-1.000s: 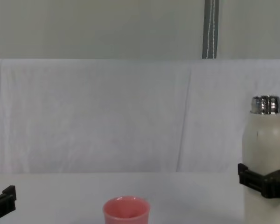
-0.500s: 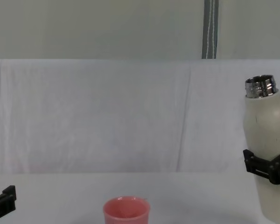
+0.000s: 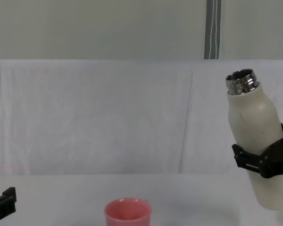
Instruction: Grasp the thermos with one hand and pour water into the cup lid.
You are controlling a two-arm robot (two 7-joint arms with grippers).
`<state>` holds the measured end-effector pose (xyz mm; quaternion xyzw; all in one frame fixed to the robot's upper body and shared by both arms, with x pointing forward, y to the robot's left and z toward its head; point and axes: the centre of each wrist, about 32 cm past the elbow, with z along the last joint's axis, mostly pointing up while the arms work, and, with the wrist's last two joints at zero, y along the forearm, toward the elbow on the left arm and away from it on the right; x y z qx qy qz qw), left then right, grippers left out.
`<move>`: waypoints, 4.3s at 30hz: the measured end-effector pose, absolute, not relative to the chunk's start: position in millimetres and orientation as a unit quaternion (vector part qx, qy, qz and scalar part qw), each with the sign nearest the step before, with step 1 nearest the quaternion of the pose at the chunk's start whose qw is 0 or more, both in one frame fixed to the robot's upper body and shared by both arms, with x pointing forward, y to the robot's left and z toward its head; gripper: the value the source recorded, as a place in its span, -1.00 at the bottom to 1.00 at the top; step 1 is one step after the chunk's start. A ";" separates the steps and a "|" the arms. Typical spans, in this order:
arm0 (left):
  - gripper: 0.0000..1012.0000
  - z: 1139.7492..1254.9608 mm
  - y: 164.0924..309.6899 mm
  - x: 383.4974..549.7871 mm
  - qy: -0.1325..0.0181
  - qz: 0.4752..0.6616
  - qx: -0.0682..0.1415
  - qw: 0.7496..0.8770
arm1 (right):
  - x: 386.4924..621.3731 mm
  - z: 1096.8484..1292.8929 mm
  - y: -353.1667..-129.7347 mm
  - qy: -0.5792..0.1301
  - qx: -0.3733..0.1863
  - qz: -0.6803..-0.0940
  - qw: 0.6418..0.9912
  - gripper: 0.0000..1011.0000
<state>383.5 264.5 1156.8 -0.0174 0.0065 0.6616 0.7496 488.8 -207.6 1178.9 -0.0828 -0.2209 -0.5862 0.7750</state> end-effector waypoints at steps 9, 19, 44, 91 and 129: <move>0.98 1156.8 264.5 383.5 0.006 0.662 -0.017 0.750 | 493.4 1178.9 -209.5 -0.242 -0.083 -0.578 0.775 0.88; 0.98 1156.8 264.5 383.5 0.006 0.662 -0.017 0.750 | 503.3 1183.9 -212.1 -0.263 -0.098 -0.564 0.776 0.88; 0.98 1156.8 264.5 383.5 0.006 0.662 -0.017 0.750 | 522.7 1196.2 -205.5 -0.341 -0.142 -0.525 0.767 0.88; 0.98 1156.8 264.5 383.5 0.006 0.662 -0.017 0.750 | 522.4 1196.6 -184.0 -0.438 -0.244 -0.430 0.751 0.88; 0.98 1156.8 264.5 383.5 0.006 0.662 -0.017 0.750 | 513.4 1185.2 -168.5 -0.506 -0.317 -0.378 0.708 0.88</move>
